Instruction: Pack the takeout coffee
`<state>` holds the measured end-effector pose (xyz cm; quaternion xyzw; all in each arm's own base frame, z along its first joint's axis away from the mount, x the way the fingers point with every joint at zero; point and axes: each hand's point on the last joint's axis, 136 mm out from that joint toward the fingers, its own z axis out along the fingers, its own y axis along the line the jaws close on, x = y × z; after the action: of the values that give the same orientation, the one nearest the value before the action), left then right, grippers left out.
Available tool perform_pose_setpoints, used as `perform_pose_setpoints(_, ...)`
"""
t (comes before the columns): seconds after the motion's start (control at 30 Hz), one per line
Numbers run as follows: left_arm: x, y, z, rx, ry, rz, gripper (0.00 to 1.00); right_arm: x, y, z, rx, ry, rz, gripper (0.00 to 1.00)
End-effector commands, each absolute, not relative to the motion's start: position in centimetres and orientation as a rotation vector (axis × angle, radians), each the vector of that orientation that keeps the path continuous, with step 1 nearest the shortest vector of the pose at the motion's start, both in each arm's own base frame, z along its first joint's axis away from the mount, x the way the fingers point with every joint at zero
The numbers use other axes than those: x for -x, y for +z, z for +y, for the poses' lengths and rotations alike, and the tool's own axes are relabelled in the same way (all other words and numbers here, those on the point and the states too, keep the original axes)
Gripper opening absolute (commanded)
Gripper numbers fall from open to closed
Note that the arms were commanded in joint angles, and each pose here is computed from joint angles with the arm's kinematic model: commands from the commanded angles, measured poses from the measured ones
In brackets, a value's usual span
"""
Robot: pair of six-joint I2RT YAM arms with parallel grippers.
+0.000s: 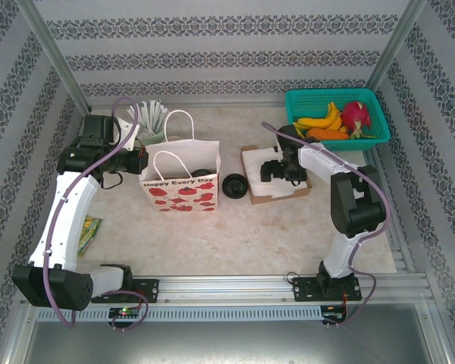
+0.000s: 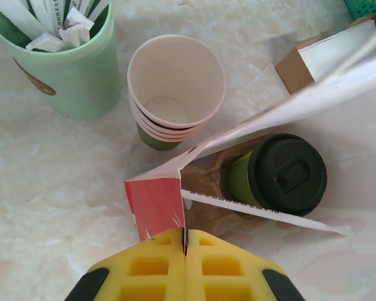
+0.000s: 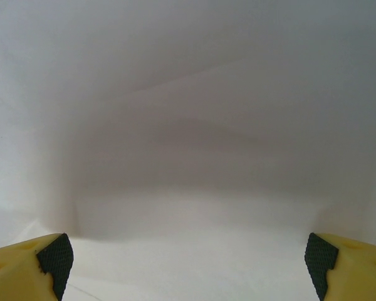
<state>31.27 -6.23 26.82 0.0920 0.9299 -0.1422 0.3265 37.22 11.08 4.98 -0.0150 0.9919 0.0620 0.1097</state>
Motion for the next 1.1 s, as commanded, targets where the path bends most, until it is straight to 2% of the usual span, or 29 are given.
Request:
perform_pose_setpoints(0.0,-31.0,27.5,-6.3,-0.259,-0.386,2.434,0.03,-37.7,4.9,11.5,0.057,0.158,2.921,0.95)
perform_pose_setpoints(0.13,-31.2,27.5,-6.6,-0.253,-0.413,2.426,0.03,-37.6,4.1,11.7,0.075,0.155,2.951,0.88)
perform_pose_setpoints(0.23,-31.2,27.6,-6.7,-0.252,-0.428,2.423,0.06,-37.6,3.7,11.9,0.083,0.165,2.968,0.79)
perform_pose_setpoints(0.47,-30.9,28.6,-6.7,-0.238,-0.422,2.392,0.18,-37.9,4.7,11.7,0.069,0.152,2.934,0.5)
perform_pose_setpoints(0.6,-30.8,29.3,-6.3,-0.212,-0.399,2.363,0.31,-37.9,5.6,11.5,0.065,0.143,2.908,0.3)
perform_pose_setpoints(0.8,-30.6,30.0,-6.3,-0.195,-0.402,2.341,0.49,-37.9,6.8,11.1,0.061,0.127,2.878,0.18)
perform_pose_setpoints(1.03,-30.5,30.8,-6.6,-0.203,-0.422,2.305,0.59,-37.8,7.9,11.0,0.06,0.123,2.846,0.0)
perform_pose_setpoints(1.07,-30.5,30.9,-6.7,-0.204,-0.426,2.298,0.61,-37.8,8.0,10.9,0.059,0.122,2.843,0.0)
